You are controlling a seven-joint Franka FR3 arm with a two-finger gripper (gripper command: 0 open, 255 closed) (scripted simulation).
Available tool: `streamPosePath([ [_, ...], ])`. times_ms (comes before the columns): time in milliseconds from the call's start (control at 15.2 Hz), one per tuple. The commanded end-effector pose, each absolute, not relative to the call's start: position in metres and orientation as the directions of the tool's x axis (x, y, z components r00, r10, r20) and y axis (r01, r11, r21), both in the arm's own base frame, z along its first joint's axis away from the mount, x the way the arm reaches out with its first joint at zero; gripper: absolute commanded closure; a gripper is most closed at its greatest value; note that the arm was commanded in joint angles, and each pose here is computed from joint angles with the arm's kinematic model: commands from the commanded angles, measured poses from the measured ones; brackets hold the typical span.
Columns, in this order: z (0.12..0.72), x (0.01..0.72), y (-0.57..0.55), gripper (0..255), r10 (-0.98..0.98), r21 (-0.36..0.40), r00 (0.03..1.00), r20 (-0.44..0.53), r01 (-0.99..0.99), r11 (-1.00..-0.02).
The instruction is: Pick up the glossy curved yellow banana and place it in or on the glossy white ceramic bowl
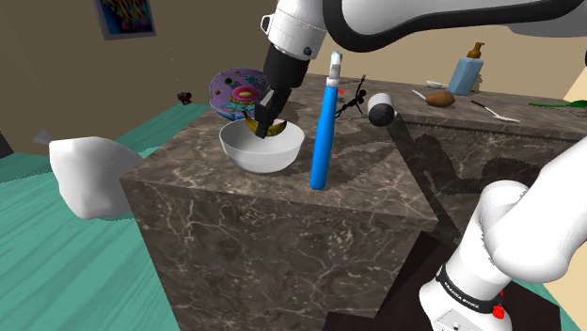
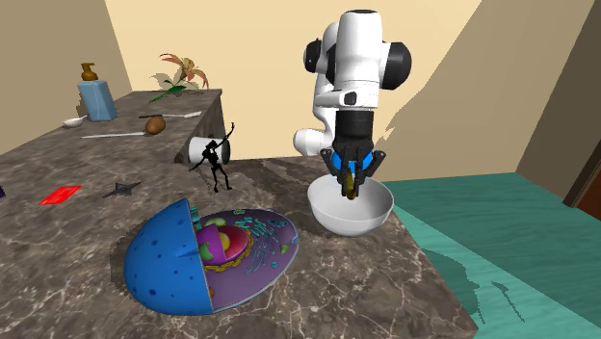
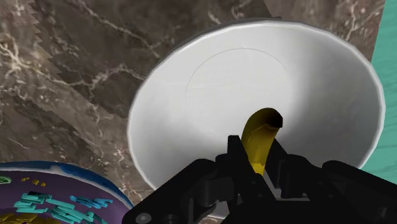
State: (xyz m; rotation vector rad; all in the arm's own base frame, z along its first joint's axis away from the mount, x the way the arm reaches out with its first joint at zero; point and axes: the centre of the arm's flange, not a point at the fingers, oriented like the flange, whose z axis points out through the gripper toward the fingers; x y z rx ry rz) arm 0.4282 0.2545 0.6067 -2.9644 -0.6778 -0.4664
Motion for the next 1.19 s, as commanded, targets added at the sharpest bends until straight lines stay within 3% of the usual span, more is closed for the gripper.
streamPosePath([
  [0, 0.607, 0.428, 0.255, 0, 0.414, 0.004, 0.857, 0.306, 0.434, -0.901],
  [330, 0.607, 0.428, 0.255, 0, 0.414, 0.004, 0.857, 0.306, 0.434, -0.901],
  [594, 0.654, 0.414, 0.248, 0, 0.414, 0.004, 0.857, 0.306, 0.434, -0.901],
  [1122, 0.654, 0.414, 0.248, 0, 0.414, 0.004, 0.857, 0.306, 0.434, -0.901],
])
